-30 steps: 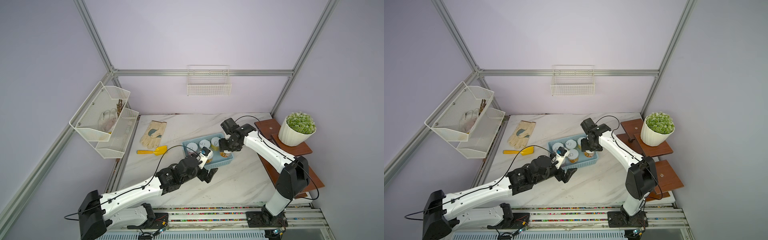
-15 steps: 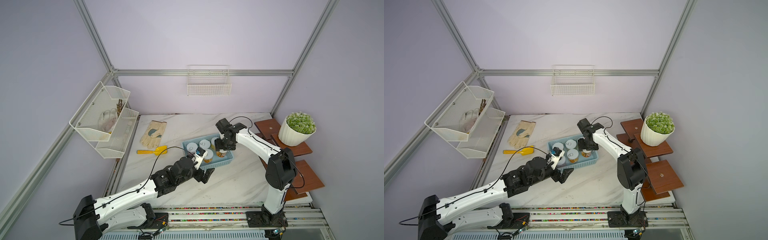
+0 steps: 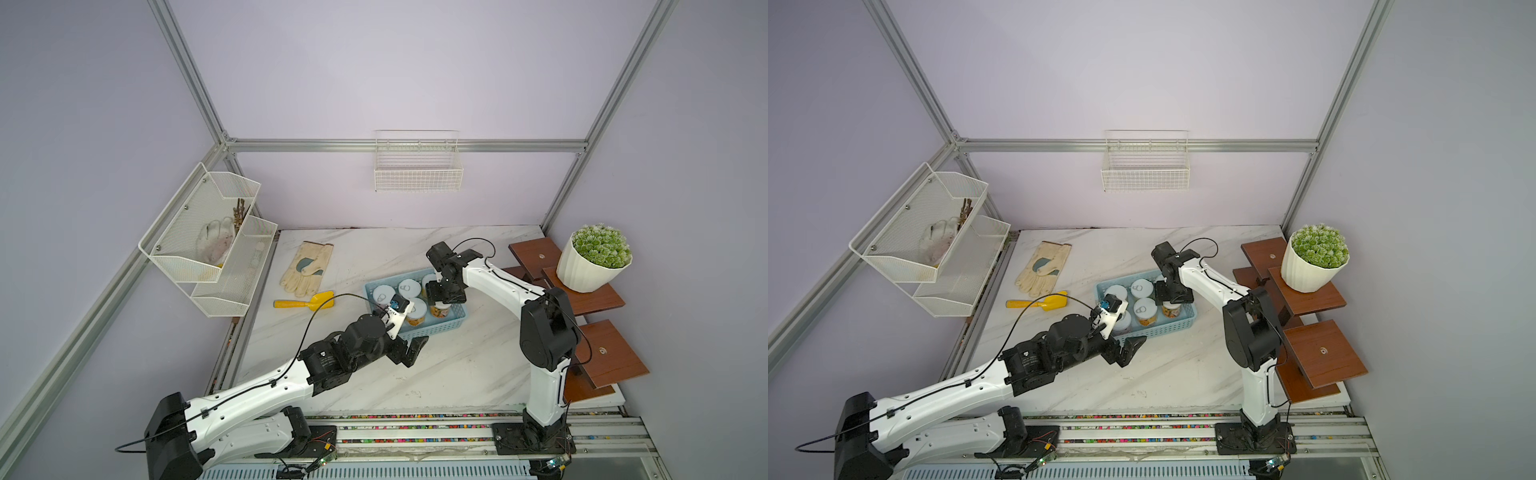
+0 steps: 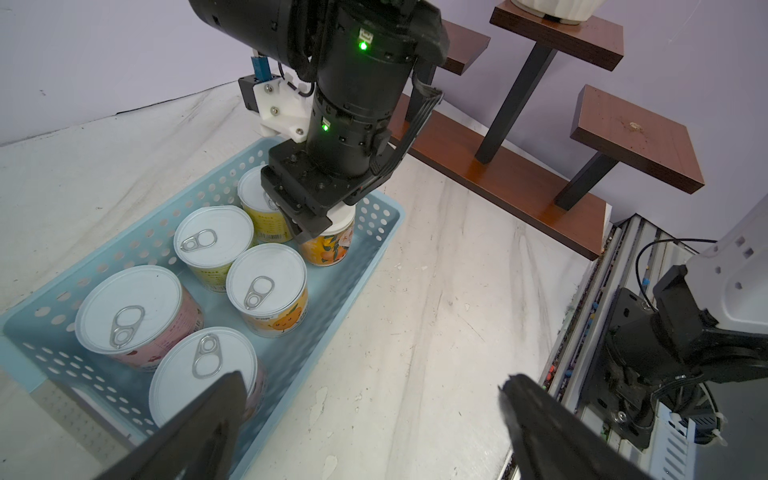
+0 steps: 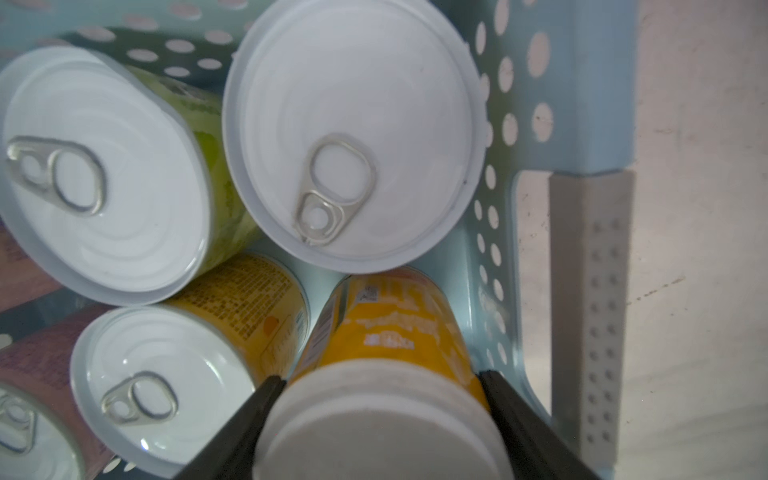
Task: Put the canned food in the basket
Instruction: Place the canned food in the basket.
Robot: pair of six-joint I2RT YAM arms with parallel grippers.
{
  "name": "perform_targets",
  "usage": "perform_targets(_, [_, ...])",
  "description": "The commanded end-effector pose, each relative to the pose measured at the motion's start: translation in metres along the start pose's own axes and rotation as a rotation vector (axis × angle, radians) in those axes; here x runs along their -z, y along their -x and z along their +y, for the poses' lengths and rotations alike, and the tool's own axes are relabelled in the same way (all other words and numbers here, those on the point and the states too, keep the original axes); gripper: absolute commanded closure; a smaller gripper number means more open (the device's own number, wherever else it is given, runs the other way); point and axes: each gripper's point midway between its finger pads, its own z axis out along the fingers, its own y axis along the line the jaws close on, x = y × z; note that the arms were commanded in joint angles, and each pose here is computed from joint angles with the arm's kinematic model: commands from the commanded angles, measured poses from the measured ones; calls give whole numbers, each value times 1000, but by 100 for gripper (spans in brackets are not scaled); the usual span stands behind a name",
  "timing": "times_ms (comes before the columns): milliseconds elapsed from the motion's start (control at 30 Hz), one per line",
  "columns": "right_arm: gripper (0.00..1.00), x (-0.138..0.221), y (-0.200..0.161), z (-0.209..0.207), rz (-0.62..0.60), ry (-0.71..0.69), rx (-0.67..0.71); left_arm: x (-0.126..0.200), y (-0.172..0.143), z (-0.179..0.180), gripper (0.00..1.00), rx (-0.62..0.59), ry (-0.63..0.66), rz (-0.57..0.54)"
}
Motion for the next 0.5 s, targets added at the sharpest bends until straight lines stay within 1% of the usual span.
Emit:
perform_targets(0, [72,3,13,3,-56,2,4,6,7,3,0,24,9,-32])
perform_targets(467, [72,-16,4,-3,-30,-29,-7,5,6,4,0,24,15,-30])
